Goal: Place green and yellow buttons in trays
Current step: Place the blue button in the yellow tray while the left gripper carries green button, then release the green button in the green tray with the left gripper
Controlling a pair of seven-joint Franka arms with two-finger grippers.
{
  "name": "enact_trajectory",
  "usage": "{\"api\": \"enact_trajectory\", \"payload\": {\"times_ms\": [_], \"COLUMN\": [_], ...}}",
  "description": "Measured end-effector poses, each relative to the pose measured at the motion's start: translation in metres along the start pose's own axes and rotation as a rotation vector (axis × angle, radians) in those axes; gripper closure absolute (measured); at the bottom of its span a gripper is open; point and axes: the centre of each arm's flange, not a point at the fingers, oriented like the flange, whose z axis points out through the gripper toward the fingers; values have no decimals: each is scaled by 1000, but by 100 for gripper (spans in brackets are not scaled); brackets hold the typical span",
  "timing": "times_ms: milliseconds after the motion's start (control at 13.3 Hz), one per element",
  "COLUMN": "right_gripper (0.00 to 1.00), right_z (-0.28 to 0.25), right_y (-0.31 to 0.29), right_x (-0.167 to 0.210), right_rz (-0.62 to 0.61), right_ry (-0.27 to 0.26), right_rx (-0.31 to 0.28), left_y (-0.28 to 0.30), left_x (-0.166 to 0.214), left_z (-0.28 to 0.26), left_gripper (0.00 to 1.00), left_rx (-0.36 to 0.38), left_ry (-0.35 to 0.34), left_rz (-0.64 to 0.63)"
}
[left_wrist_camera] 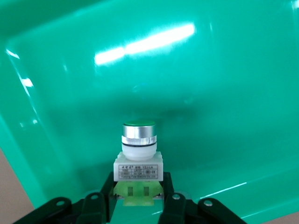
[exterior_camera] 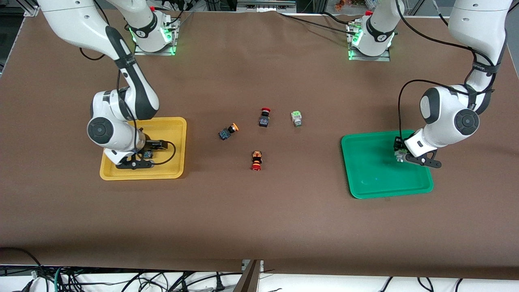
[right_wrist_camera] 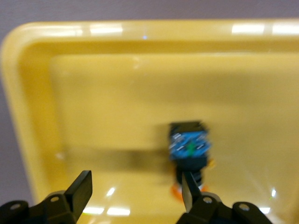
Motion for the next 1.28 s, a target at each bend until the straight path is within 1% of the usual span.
{"api": "enact_trajectory", "payload": {"times_ms": [150, 226, 376, 451, 527, 602, 677, 827, 978, 1128, 1204, 1279], "right_gripper": [14, 14, 14, 14, 14, 14, 14, 14, 14, 16, 20, 33], "right_z": [-15, -18, -19, -19, -18, -13, -5, 23, 47, 58, 58, 58], "right_y": [-46, -72, -122, -142, -160, -177, -193, -215, -229, -232, -231, -230], "right_x": [-9, -17, -37, -46, -54, -60, -65, -72, -76, -76, -75, -74], "right_rz": [99, 150, 262, 306, 343, 375, 403, 442, 448, 453, 456, 458], "right_ry": [-36, -50, -84, -95, -99, -98, -91, -81, -77, -76, -72, -70], "right_rx": [19, 38, 81, 97, 112, 125, 134, 144, 151, 154, 156, 157], "left_y": [1, 1, 0, 2, 6, 17, 34, 78, 129, 181, 206, 228], "left_x": [-2, -2, 1, 4, 10, 17, 26, 38, 44, 45, 44, 42], "left_z": [5, 5, 2, -2, -6, -12, -19, -29, -33, -34, -34, -34], "left_gripper": [59, 52, 32, 23, 12, 4, 0, 0, 0, 0, 0, 0], "left_rx": [-3, -4, -5, -7, -9, -16, -27, -52, -82, -109, -119, -125], "left_ry": [-9, -8, 2, 12, 24, 41, 58, 69, 60, 46, 36, 28], "left_rz": [-2, -4, -13, -13, -9, -10, -19, -69, -126, -161, -175, -194]}}
